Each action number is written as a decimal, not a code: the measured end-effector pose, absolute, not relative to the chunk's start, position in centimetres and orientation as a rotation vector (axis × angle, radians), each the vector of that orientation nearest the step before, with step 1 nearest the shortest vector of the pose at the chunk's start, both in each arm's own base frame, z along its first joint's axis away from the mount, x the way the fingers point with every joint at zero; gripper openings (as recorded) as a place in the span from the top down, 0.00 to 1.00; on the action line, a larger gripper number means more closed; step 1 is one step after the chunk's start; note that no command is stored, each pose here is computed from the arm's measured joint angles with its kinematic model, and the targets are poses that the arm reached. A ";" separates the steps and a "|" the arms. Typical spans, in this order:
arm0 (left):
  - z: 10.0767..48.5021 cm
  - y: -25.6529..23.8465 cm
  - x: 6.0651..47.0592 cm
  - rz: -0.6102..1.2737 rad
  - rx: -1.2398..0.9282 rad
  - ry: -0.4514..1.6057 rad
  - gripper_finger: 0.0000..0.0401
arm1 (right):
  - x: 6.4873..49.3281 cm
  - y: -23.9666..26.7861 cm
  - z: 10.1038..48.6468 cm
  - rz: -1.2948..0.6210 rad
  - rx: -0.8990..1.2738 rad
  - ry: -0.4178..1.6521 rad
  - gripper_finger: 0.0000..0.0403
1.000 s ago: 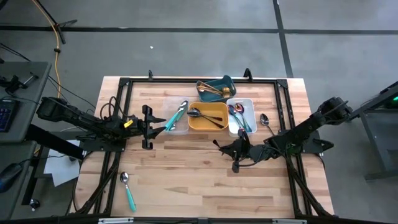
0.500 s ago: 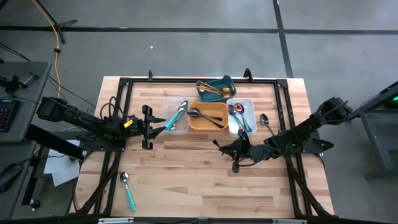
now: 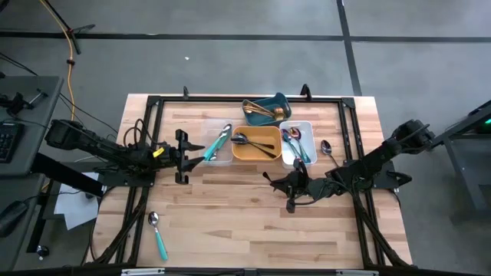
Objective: Sort silverware by color (type)
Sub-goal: Put the silver spoon into the orange bin
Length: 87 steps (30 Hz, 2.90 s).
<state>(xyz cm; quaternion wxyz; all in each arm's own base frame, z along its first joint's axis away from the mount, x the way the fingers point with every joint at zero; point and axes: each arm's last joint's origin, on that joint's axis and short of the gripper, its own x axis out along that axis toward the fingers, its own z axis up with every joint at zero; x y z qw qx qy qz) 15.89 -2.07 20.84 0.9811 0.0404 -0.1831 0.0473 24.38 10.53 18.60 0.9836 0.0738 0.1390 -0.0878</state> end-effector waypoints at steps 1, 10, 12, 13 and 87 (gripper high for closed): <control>20.8 -2.1 15.9 0.095 0.081 -0.368 0.59 | 24.4 10.4 18.6 -0.180 0.152 0.275 0.99; 20.9 -2.5 18.4 0.087 0.075 -0.298 0.45 | 26.5 8.8 19.2 -0.190 0.158 0.107 0.99; 21.0 -2.7 19.7 0.087 0.084 -0.275 0.43 | 27.1 8.4 19.1 -0.172 0.161 0.067 0.99; 21.0 -2.8 20.3 0.085 0.085 -0.265 0.42 | 27.4 8.2 18.9 -0.171 0.166 0.050 0.99; 19.4 -0.8 23.1 0.147 0.002 -0.314 1.00 | 20.5 6.2 18.1 -0.289 0.134 0.281 0.71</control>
